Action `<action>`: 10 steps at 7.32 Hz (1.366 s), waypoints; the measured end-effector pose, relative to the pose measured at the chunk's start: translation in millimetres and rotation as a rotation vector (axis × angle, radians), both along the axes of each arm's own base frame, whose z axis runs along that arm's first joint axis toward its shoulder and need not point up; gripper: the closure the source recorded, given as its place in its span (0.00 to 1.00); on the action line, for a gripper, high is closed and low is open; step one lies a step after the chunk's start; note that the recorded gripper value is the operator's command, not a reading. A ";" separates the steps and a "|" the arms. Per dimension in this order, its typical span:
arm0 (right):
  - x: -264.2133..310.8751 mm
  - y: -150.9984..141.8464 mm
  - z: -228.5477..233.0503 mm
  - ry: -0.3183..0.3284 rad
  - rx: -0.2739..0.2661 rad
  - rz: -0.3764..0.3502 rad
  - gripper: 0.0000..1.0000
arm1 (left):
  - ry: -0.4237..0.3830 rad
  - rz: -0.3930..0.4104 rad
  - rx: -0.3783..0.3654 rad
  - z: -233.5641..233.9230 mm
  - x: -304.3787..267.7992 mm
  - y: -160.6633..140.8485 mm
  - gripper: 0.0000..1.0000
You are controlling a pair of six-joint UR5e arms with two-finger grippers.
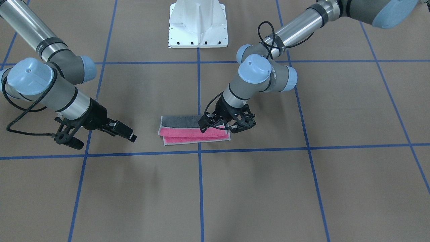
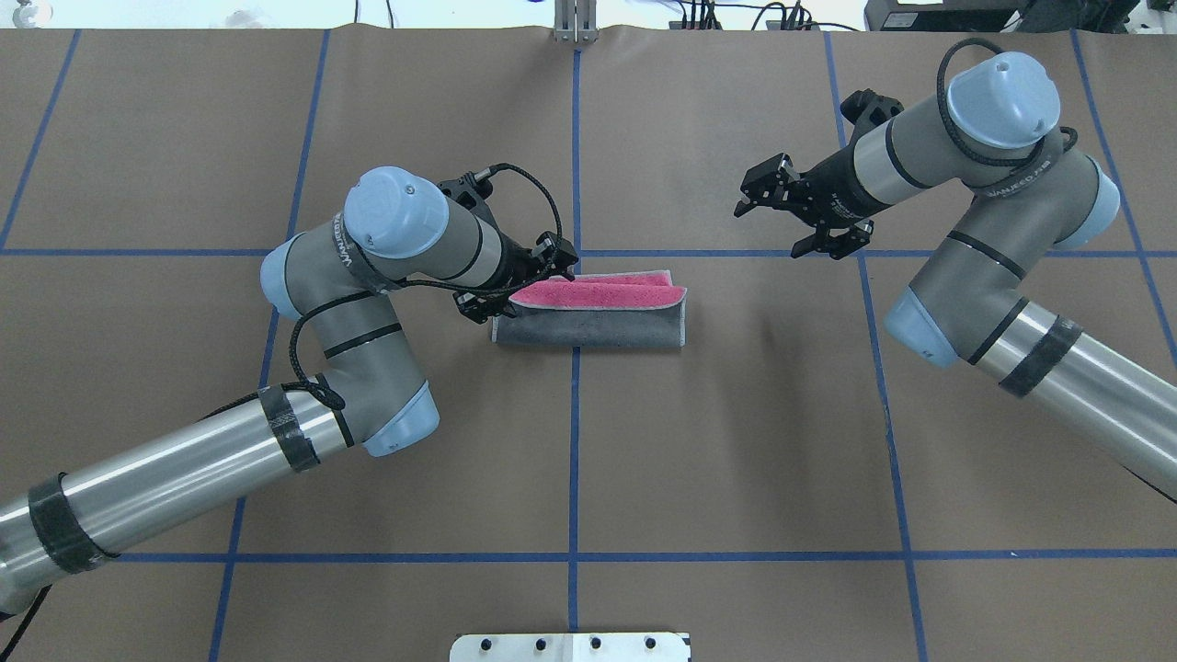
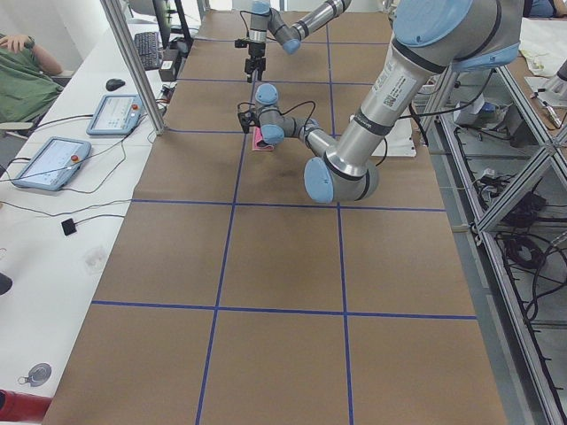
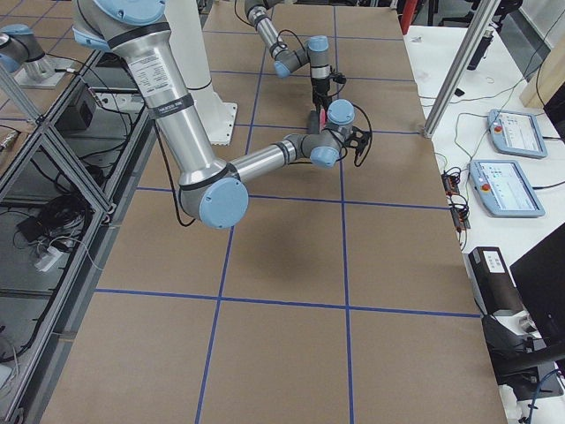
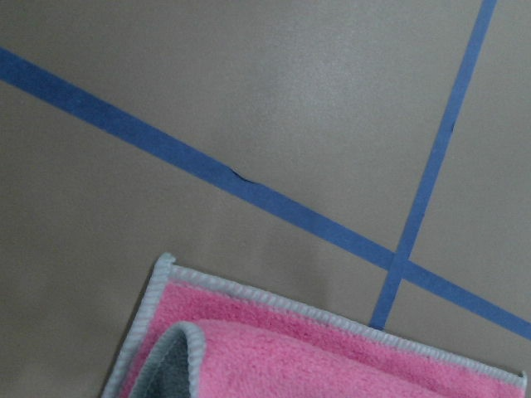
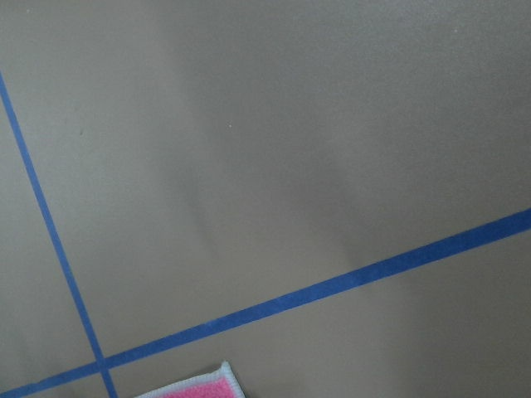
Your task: Fold towel twice with both arms
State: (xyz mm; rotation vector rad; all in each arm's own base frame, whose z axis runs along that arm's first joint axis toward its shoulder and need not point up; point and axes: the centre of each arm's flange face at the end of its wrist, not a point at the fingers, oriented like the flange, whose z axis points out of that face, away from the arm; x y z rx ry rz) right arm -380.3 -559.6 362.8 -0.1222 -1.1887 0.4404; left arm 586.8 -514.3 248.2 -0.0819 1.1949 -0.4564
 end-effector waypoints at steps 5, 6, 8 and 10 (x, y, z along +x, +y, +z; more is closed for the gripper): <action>1.0 1.1 5.0 0.005 -0.005 0.000 0.00 | -0.001 0.000 -0.001 -13.7 17.3 -11.4 0.00; 1.0 1.1 5.1 0.005 -0.005 0.001 0.00 | -0.001 -0.001 0.000 -18.1 20.9 -13.9 0.00; 1.1 1.1 5.3 0.005 -0.005 0.001 0.00 | 0.003 -0.006 -0.006 -23.9 23.6 -15.8 0.00; 3.0 0.6 7.3 0.007 -0.004 0.001 0.00 | 0.006 -0.016 -0.005 -26.3 27.0 -19.2 0.00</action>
